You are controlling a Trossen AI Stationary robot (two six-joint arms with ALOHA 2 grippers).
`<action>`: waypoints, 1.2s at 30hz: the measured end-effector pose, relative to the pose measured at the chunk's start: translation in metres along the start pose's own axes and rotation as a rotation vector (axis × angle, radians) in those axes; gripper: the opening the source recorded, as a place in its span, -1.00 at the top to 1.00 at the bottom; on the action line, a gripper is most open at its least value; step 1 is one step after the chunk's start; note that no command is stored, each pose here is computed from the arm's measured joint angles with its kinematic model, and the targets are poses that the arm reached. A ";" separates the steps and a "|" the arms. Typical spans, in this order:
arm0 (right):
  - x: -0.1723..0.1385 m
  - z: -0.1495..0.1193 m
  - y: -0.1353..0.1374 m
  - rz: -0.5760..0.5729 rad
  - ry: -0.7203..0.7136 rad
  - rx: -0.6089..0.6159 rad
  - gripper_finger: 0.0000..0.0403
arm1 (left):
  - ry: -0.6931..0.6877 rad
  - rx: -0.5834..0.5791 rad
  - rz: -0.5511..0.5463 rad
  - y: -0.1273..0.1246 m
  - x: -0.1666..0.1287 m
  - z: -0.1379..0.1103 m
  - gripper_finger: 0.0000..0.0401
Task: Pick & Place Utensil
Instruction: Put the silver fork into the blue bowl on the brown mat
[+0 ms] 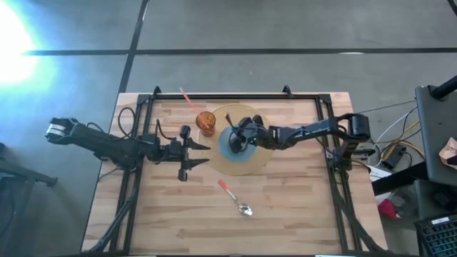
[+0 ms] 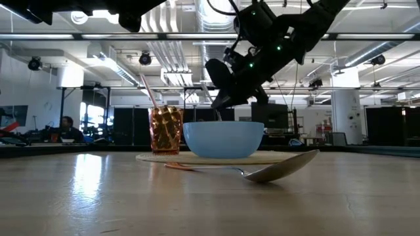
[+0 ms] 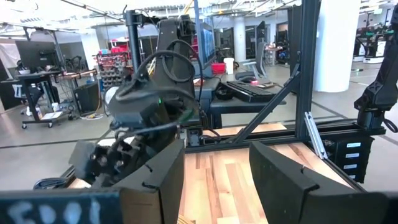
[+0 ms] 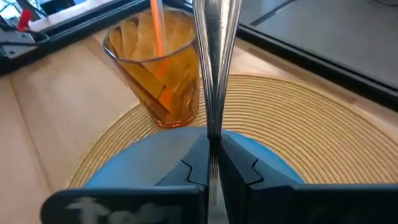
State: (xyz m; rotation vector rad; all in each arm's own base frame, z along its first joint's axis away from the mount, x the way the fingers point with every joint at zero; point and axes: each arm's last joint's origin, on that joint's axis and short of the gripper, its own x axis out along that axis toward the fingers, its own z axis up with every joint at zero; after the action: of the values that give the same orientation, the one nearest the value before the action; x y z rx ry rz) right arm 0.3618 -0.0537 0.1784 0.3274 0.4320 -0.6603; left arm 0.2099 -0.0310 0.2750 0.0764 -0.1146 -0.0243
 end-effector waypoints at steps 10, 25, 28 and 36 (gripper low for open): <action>0.014 -0.017 0.002 -0.012 0.042 -0.027 0.94 | 0.000 0.000 0.000 0.000 0.000 0.000 0.13; 0.019 -0.024 0.002 -0.016 0.059 -0.150 0.94 | 0.000 0.000 0.000 0.000 0.000 0.000 0.13; 0.019 -0.023 0.002 -0.014 0.053 -0.156 0.94 | 0.000 0.000 0.000 0.000 0.000 0.000 0.13; 0.021 -0.020 0.000 -0.017 0.039 -0.180 0.94 | 0.001 0.000 0.000 0.000 0.000 0.000 0.13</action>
State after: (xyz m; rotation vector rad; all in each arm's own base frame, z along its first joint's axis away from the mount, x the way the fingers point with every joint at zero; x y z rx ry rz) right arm 0.3705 -0.0562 0.1506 0.1663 0.5280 -0.6269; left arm 0.2100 -0.0311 0.2749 0.0765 -0.1139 -0.0244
